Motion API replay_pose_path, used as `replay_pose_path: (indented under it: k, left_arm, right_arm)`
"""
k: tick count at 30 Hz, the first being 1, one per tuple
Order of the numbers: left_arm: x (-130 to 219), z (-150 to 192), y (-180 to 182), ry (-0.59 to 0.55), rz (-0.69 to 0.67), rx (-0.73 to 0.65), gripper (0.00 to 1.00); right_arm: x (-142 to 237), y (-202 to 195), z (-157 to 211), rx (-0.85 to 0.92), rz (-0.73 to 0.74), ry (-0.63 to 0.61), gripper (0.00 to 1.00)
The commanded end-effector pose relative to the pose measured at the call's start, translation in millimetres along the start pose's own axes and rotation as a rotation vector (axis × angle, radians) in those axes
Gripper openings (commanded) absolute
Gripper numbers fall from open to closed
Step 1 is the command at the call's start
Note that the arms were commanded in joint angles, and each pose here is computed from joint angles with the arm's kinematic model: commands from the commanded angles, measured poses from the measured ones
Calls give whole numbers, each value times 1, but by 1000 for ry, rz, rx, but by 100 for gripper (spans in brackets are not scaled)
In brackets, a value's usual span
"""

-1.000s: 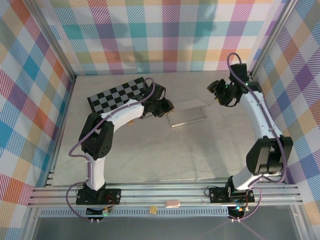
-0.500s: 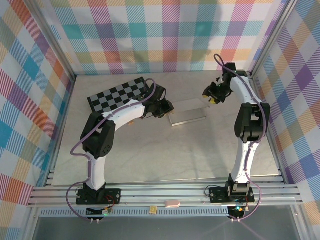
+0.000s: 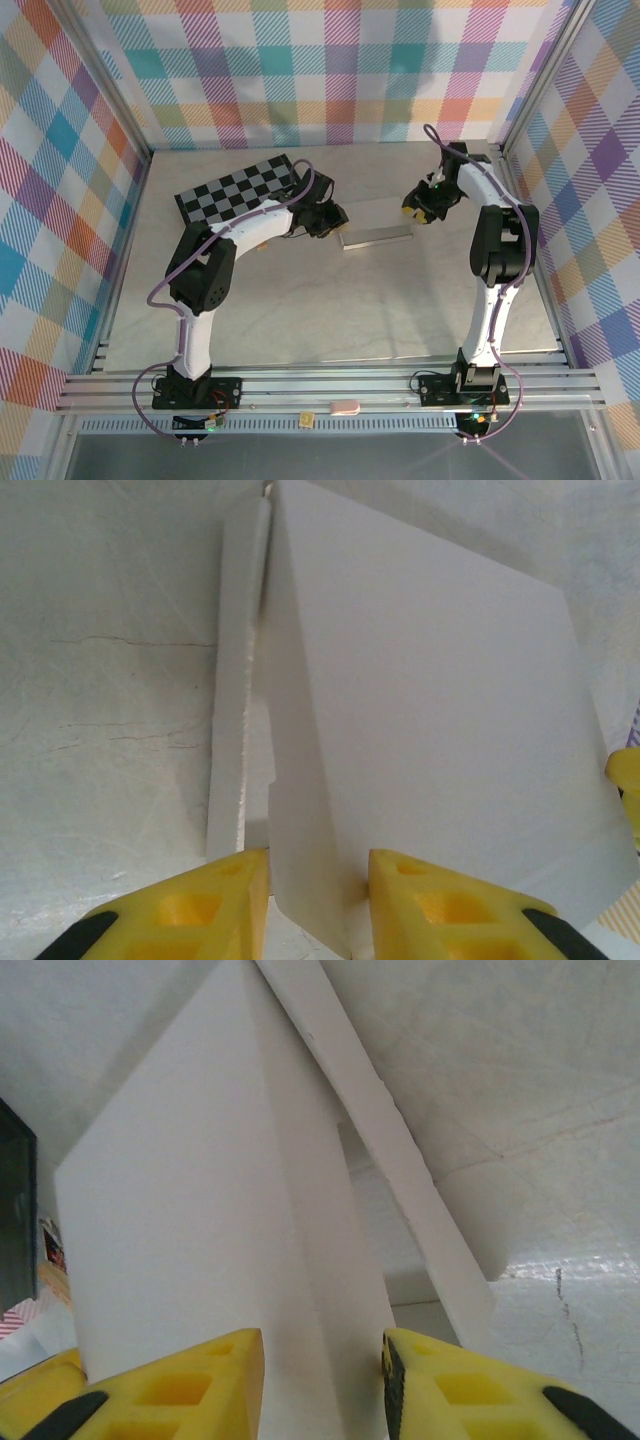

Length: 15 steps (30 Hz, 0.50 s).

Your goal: Fold the paper box

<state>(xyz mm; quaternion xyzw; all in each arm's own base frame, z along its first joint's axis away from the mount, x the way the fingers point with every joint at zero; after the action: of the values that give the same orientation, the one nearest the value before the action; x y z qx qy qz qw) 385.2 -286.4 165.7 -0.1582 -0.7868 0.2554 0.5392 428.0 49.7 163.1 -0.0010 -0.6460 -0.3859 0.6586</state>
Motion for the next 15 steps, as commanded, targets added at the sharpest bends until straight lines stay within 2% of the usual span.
replay_pose_path:
  k: [1, 10, 15]
  left_arm:
    - [-3, 1, -7, 9, 29, -8, 29]
    - [-12, 5, -2, 16, 31, -4, 24]
    - [-14, 0, -8, -16, 73, -7, 23]
  right_arm:
    - [13, 11, 13, 42, -55, 1, 34]
    - [8, 6, 19, 36, -62, 8, 29]
    - [6, 5, 20, 25, -79, 20, 28]
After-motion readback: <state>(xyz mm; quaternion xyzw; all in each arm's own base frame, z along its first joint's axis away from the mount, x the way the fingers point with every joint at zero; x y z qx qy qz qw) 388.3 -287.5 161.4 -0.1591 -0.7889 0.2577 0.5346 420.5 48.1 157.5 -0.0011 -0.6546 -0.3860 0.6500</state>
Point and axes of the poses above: each hand's point on the last joint's axis, 136 mm out from that joint toward the fingers, its own x axis back along the fingers, its own y axis along the line the jaws close on, z = x × y, the point moved 9 cm from there along x, back along the fingers, and after that the axes turned 11 degrees about -x, right-handed, at the moved point
